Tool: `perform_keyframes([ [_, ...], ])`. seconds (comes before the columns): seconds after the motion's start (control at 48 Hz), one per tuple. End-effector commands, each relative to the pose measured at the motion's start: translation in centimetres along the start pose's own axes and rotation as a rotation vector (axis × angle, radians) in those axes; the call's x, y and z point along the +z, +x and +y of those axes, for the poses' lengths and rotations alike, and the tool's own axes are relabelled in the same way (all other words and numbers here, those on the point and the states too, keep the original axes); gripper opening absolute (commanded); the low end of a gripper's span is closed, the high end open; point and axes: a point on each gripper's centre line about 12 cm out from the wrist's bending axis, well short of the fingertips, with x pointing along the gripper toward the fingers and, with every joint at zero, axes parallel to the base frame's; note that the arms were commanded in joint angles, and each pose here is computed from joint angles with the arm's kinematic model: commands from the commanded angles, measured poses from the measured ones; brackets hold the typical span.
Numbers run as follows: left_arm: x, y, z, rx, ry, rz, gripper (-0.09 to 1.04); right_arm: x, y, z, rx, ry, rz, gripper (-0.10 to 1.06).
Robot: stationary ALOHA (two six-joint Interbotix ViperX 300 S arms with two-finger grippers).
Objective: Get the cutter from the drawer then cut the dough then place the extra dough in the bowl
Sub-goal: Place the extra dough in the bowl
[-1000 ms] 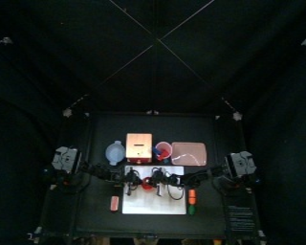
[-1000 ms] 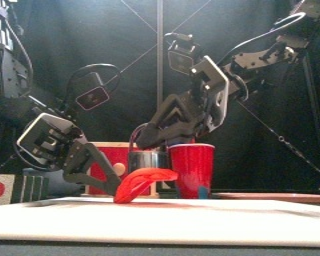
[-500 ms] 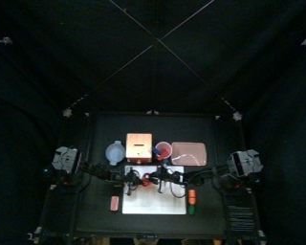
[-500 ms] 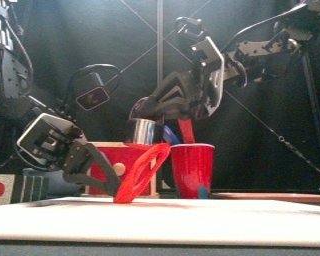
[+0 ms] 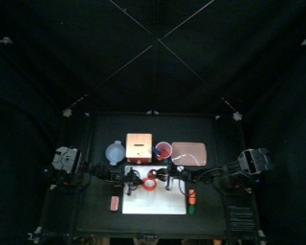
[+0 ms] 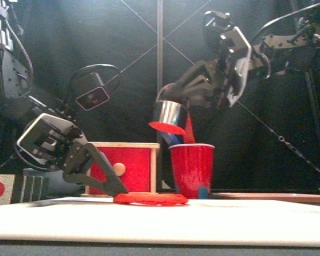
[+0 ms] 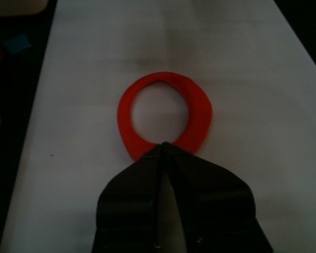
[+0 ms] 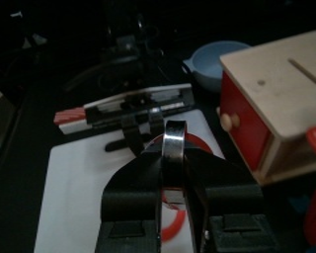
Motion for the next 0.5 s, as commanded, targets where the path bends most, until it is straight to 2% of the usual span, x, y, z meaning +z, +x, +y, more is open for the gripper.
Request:
perform_keyframes([
  [0.021, 1.7, -0.4, -0.3, -0.011, 0.007, -0.054, 0.59, -1.1, -0.9, -0.5, -0.023, 0.054, 0.059, 0.49],
  [0.146, 2.0, -0.5, -0.4, -0.018, 0.014, -0.051, 0.64, -2.1, -1.2, -0.9, -0.041, 0.074, 0.104, 0.49],
  [0.312, 2.5, -0.6, -0.5, -0.025, 0.021, -0.055, 0.69, -2.8, -1.2, -1.0, -0.041, 0.072, 0.143, 0.49],
  [0.5, 3.6, -1.1, -0.2, -0.017, 0.016, -0.091, 0.69, -3.7, -1.3, -1.0, -0.031, 0.076, 0.222, 0.57],
])
